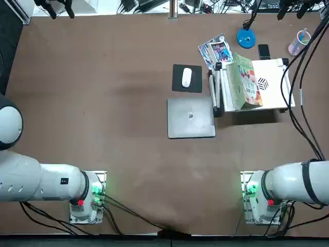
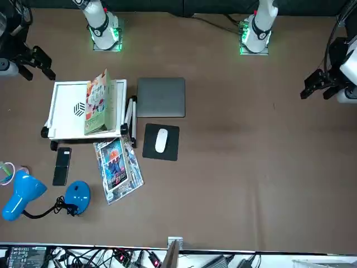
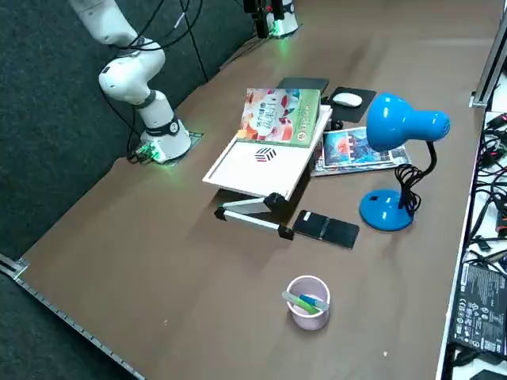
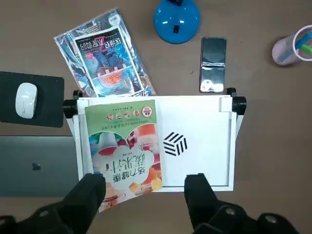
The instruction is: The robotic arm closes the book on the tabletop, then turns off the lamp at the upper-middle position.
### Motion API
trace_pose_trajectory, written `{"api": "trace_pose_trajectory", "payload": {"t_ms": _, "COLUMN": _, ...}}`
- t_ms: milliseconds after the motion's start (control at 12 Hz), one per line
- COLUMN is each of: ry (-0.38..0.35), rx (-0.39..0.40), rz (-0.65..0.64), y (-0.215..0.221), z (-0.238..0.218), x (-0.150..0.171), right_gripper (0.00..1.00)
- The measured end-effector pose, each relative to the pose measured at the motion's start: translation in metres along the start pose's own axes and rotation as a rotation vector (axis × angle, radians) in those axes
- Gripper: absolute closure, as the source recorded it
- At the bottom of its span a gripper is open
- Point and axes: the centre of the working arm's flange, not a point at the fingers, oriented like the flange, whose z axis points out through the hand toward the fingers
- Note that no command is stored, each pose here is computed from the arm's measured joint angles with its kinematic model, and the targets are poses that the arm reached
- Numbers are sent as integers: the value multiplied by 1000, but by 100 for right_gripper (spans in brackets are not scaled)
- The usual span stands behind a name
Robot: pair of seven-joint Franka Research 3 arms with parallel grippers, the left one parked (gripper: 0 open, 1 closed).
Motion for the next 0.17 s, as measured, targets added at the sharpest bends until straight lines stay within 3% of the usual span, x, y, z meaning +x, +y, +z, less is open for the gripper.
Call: {"api": "trace_pose_trajectory", "payload": {"t_ms": 167, "ry": 10, "rx": 1, "rz": 2, "y": 1, "z": -2, "x": -1, "right_gripper": 0}}
